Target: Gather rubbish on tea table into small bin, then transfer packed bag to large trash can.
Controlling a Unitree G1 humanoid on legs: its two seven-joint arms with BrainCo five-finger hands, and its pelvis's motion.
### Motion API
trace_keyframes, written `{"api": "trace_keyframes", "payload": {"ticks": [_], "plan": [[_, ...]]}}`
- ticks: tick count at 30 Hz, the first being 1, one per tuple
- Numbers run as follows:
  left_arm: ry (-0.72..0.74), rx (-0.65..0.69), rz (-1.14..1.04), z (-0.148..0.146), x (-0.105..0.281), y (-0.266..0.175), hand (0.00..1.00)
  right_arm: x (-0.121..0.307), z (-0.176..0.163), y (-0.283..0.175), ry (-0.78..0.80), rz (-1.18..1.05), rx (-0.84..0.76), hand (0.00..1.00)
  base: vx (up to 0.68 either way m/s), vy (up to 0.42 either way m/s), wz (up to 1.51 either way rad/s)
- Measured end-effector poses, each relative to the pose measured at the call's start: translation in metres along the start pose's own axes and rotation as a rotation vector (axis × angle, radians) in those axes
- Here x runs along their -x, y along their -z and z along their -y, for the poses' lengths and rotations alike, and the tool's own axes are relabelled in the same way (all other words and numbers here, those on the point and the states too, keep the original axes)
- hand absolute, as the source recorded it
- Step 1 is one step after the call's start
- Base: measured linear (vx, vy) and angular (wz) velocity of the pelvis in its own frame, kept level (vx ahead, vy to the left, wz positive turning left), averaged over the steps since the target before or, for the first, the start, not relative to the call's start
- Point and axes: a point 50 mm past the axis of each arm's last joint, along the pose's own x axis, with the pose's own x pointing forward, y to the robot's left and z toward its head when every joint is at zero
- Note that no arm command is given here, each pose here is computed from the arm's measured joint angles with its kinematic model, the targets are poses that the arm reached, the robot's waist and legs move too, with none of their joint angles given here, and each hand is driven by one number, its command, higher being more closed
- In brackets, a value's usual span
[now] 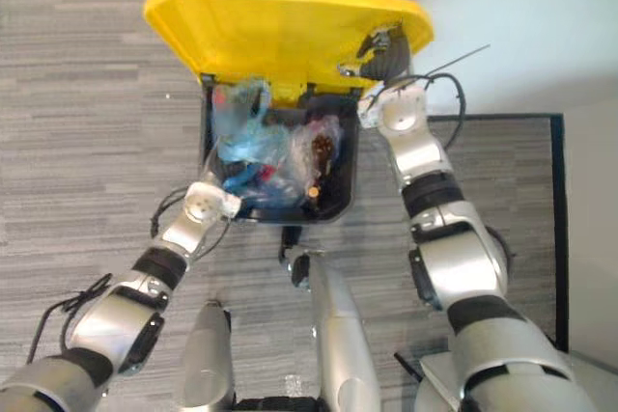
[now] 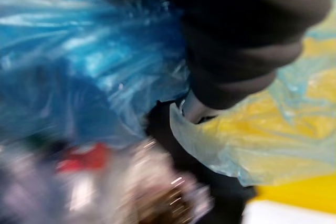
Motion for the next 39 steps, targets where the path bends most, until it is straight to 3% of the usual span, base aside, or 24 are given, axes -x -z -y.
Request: {"api": "trace_keyframes", "payload": {"ticks": [7, 15, 24, 29, 35, 39], "plan": [[0.007, -0.218, -0.141, 0.003, 0.004, 0.027, 0.00, 0.003, -0.026, -0.007, -0.055, 0.017, -0.032, 0.00, 0.00, 0.003, -0.03], [0.015, -0.296, -0.126, 0.010, 0.004, 0.022, 0.00, 0.009, -0.036, -0.020, -0.096, 0.097, -0.001, 0.00, 0.00, 0.000, 0.00], [-0.020, -0.253, -0.007, 0.010, 0.001, -0.007, 0.00, 0.020, -0.040, 0.004, -0.125, 0.045, 0.030, 0.00, -0.01, 0.026, 0.10], [-0.082, -0.202, 0.050, -0.005, 0.003, -0.016, 0.00, 0.024, -0.040, 0.013, -0.133, 0.033, 0.073, 0.00, 0.01, 0.021, 0.02], [-0.112, -0.021, 0.225, -0.006, 0.027, -0.036, 0.00, 0.046, -0.031, 0.057, -0.131, -0.082, 0.109, 0.00, 0.01, 0.044, 0.14], [-0.122, 0.109, 0.152, 0.000, 0.061, 0.001, 0.00, 0.075, -0.029, 0.097, -0.143, -0.196, 0.115, 0.00, 0.01, 0.031, 0.11]]}}
